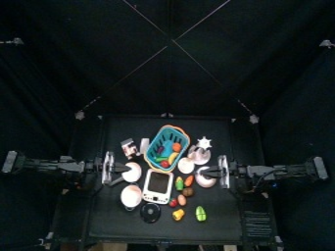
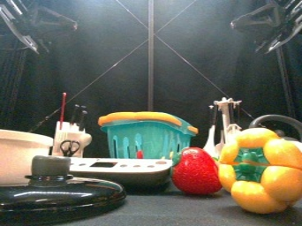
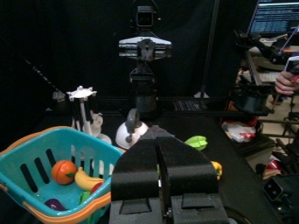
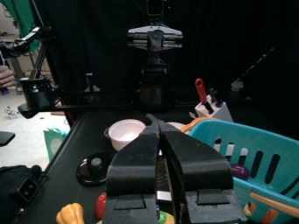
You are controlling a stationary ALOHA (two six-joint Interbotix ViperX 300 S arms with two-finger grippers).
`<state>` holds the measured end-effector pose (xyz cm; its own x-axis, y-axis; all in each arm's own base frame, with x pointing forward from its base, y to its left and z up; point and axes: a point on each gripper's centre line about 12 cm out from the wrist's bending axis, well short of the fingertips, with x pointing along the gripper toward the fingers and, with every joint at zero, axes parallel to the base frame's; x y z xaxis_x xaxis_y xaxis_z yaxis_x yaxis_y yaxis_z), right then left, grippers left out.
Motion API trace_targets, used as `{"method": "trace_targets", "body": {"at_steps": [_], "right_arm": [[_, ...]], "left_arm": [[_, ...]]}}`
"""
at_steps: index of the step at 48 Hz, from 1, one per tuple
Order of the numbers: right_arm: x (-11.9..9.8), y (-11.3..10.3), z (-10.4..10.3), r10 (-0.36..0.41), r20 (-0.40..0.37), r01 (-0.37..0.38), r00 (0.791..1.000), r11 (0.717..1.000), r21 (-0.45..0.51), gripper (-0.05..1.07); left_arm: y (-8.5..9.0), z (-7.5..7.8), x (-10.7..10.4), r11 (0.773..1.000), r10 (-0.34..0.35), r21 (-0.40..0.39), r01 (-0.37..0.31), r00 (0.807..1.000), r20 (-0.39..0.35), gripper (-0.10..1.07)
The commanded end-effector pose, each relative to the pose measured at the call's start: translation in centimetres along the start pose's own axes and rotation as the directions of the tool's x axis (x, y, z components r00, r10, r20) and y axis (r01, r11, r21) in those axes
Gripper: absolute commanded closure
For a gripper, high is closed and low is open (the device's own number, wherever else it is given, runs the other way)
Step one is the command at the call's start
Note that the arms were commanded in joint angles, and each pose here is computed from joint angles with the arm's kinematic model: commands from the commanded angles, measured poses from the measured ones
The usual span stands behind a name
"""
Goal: Grab corn
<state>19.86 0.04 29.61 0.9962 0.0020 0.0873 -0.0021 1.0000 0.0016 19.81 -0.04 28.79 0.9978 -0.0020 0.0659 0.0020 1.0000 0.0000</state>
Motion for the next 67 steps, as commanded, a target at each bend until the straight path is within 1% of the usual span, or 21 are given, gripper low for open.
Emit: {"method": "trace_targets", "body": {"at_steps": [1, 5, 10, 14, 17, 18, 21, 24, 26, 27, 29, 32, 33, 40, 43, 45, 48, 56, 57, 58, 67], "right_arm": [[0.7, 0.0, -0.2, 0.001, -0.017, 0.0, 1.0, 1.0, 0.027, 1.05], [1.3, 0.2, -0.5, 0.004, -0.04, -0.001, 0.999, 0.997, 0.073, 1.02], [2.7, 0.2, -1.4, -0.004, -0.101, 0.022, 0.995, 0.983, 0.184, 1.0], [3.8, 0.3, -2.5, -0.009, -0.168, 0.059, 0.986, 0.953, 0.296, 0.99], [4.5, 0.3, -3.2, -0.011, -0.229, 0.098, 0.973, 0.923, 0.371, 0.99], [4.8, 0.3, -3.6, -0.01, -0.262, 0.119, 0.965, 0.907, 0.404, 0.99], [5.4, 0.4, -4.1, -0.003, -0.323, 0.159, 0.946, 0.874, 0.458, 0.99], [5.9, 0.7, -4.6, 0.012, -0.381, 0.195, 0.924, 0.844, 0.5, 0.99], [6.3, 0.9, -5.0, 0.024, -0.427, 0.224, 0.904, 0.823, 0.522, 0.99], [6.3, 0.9, -5.1, 0.027, -0.435, 0.23, 0.9, 0.819, 0.526, 0.99], [6.6, 1.1, -5.6, 0.037, -0.474, 0.259, 0.88, 0.798, 0.544, 0.99], [6.8, 1.1, -6.1, 0.044, -0.509, 0.286, 0.86, 0.784, 0.55, 0.99], [6.9, 1.1, -6.3, 0.045, -0.522, 0.3, 0.852, 0.775, 0.557, 0.98], [7.6, 1.6, -7.5, 0.061, -0.576, 0.351, 0.815, 0.739, 0.575, 0.96], [7.8, 1.8, -8.2, 0.07, -0.607, 0.373, 0.792, 0.732, 0.571, 0.94], [7.9, 1.8, -8.8, 0.074, -0.638, 0.398, 0.766, 0.725, 0.562, 0.91], [8.2, 1.9, -9.6, 0.081, -0.672, 0.425, 0.736, 0.717, 0.552, 0.85], [9.4, 2.1, -11.0, 0.091, -0.738, 0.486, 0.668, 0.698, 0.526, 0.66], [9.7, 2.1, -11.3, 0.093, -0.749, 0.495, 0.656, 0.697, 0.52, 0.62], [10.3, 2.3, -11.6, 0.1, -0.769, 0.51, 0.632, 0.694, 0.509, 0.55], [12.2, 2.2, -12.0, 0.114, -0.815, 0.541, 0.567, 0.695, 0.474, 0.36]], "left_arm": [[0.0, 0.6, 0.2, 1.0, -0.001, 0.001, 0.001, 1.0, 0.029, 1.04], [-0.2, 0.6, 0.2, 1.0, -0.011, -0.002, 0.011, 1.0, 0.029, 1.02], [-0.6, 0.2, 0.3, 1.0, -0.028, -0.005, 0.028, 1.0, 0.012, 1.01], [-0.8, -0.2, 0.5, 0.999, -0.041, -0.006, 0.041, 0.999, -0.011, 1.0], [-1.1, -0.8, 0.8, 0.999, -0.052, -0.007, 0.052, 0.998, -0.038, 1.0], [-1.1, -1.0, 0.9, 0.999, -0.054, -0.007, 0.053, 0.997, -0.049, 1.0], [-1.2, -1.6, 1.1, 0.998, -0.055, -0.007, 0.055, 0.995, -0.083, 1.0], [-1.2, -2.3, 1.5, 0.999, -0.055, -0.01, 0.054, 0.991, -0.124, 1.0], [-1.2, -2.7, 1.7, 0.998, -0.056, -0.01, 0.055, 0.988, -0.144, 1.0], [-1.2, -2.9, 1.7, 0.998, -0.056, -0.013, 0.054, 0.987, -0.151, 1.0], [-1.2, -3.2, 1.8, 0.998, -0.056, -0.017, 0.054, 0.985, -0.163, 1.0], [-1.3, -3.6, 1.9, 0.998, -0.056, -0.025, 0.052, 0.982, -0.18, 1.0], [-1.3, -3.6, 2.0, 0.998, -0.057, -0.028, 0.053, 0.982, -0.181, 1.0], [-1.4, -3.9, 2.1, 0.998, -0.058, -0.046, 0.05, 0.978, -0.198, 1.0], [-1.4, -4.0, 2.2, 0.997, -0.057, -0.055, 0.047, 0.978, -0.203, 1.0], [-1.4, -4.1, 2.2, 0.997, -0.056, -0.059, 0.045, 0.977, -0.204, 1.0], [-1.4, -4.2, 2.1, 0.997, -0.053, -0.065, 0.041, 0.977, -0.207, 1.0], [-1.3, -4.8, 1.9, 0.996, -0.048, -0.082, 0.031, 0.974, -0.221, 1.0], [-1.3, -4.8, 1.9, 0.996, -0.048, -0.082, 0.03, 0.974, -0.221, 1.0], [-1.2, -4.8, 1.9, 0.996, -0.043, -0.084, 0.025, 0.974, -0.221, 1.0], [-1.1, -4.8, 2.0, 0.997, -0.04, -0.078, 0.021, 0.964, -0.263, 1.0]]}}
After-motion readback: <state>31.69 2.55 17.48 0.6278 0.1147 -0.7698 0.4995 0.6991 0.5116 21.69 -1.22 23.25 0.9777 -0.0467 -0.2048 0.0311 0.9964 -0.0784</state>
